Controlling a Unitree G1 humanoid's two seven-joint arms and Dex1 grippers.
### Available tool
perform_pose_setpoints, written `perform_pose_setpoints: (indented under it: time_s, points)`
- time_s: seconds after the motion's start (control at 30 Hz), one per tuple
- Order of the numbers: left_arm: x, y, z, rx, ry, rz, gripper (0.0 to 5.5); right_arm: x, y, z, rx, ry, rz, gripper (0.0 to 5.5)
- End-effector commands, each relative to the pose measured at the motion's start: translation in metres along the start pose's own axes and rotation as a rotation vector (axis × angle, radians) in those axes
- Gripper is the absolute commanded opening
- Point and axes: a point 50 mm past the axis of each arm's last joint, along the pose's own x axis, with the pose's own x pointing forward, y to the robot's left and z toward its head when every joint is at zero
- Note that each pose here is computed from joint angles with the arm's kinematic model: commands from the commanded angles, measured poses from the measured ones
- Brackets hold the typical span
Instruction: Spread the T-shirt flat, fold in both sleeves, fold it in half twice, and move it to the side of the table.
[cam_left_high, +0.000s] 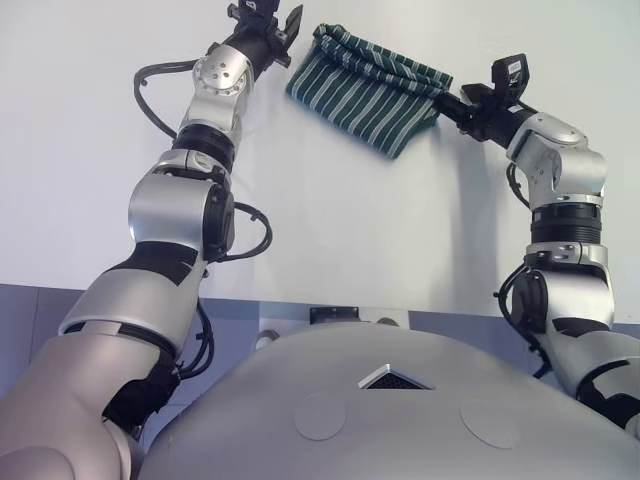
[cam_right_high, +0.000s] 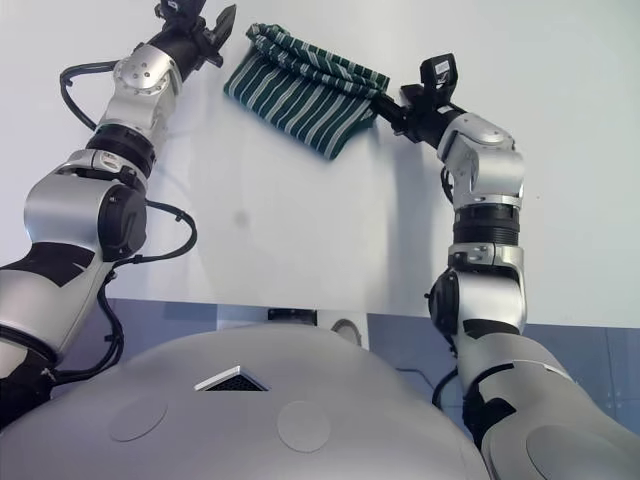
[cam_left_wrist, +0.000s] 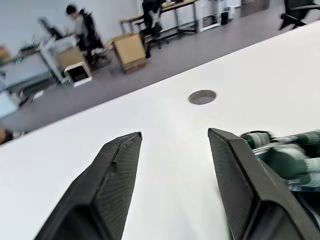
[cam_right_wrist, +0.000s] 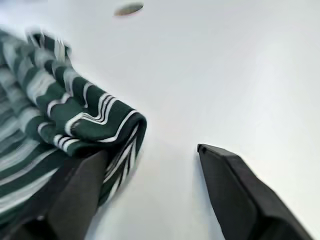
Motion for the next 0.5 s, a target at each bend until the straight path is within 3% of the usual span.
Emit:
perform_pose_setpoints:
  time_s: [0.03, 0.13, 0.27, 0.43, 0.5]
  points:
    - [-0.013, -0.008, -0.003, 0.054, -0.111, -0.136, 2.93, -0.003, 0.006, 0.036, 0.026, -0.109, 0.043, 3.86]
    - [-0.016, -0.013, 0.009, 0.189, -0.214, -0.120, 3.52, -0.009, 0.006, 0.052, -0.100, -0.108, 0.062, 4.51]
    - [-0.016, -0.025, -0.004, 0.356, -0.144, -0.094, 4.29, -0.005, 0.021, 0.067, -0.300, -0.102, 0.116, 5.38]
    - [-0.017, -0.047, -0.015, 0.448, -0.136, -0.174, 5.30, 0.022, 0.060, 0.074, -0.520, -0.121, 0.190, 5.40]
    - [-0.018, -0.054, -0.021, 0.509, -0.108, -0.219, 5.37, 0.032, 0.076, 0.074, -0.561, -0.137, 0.219, 5.40]
